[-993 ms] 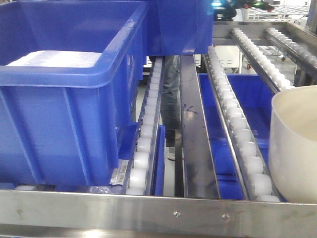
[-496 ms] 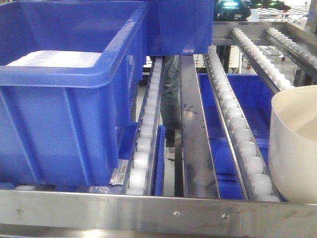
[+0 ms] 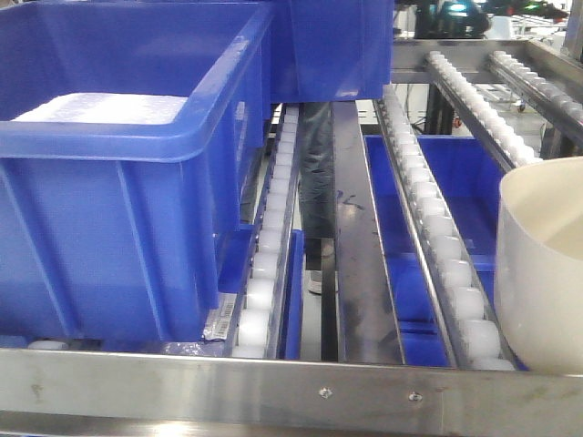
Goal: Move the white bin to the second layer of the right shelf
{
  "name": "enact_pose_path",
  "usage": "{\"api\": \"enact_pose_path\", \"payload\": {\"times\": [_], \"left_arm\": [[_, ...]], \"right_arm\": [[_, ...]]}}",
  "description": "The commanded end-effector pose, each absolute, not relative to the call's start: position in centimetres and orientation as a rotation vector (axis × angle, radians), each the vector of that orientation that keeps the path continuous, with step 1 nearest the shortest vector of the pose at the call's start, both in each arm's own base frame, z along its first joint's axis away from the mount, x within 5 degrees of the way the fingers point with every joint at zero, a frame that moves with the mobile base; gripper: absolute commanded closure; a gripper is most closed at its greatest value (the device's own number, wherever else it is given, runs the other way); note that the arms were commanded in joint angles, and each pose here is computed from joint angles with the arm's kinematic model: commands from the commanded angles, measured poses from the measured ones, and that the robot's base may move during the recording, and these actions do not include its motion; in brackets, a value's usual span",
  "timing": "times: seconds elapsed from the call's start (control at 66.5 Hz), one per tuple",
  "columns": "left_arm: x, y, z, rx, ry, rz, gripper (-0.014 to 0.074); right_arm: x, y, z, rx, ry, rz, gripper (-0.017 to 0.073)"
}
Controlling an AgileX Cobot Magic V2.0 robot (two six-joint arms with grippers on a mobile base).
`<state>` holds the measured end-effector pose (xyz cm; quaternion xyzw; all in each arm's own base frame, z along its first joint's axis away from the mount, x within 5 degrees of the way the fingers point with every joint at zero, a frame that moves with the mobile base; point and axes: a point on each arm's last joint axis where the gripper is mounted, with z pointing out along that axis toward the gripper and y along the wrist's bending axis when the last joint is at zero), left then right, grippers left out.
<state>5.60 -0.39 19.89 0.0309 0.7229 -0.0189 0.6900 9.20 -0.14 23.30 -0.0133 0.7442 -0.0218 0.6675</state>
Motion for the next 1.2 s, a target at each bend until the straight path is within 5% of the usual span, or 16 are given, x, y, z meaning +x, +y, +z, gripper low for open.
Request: {"api": "enact_pose_path", "payload": {"times": [0.0,0.466,1.188], "left_arm": [[5.6,-0.4,19.5,0.069,1.551,-0.051,0.0509],[5.6,-0.4,19.5,0.069,1.551,-0.051,0.0509],[5.6,-0.4,19.5,0.069,1.551,-0.051,0.0509]], "right_arm": [[8.9,0.2,25.4,-0.056,1.535,-0.027,0.0503],[6.1,-0.5,21.7,0.074,1.454,-0.028,0.0503],[5.4,-0.3,21.1,0.038,1.452,-0.041,0.0503]]}}
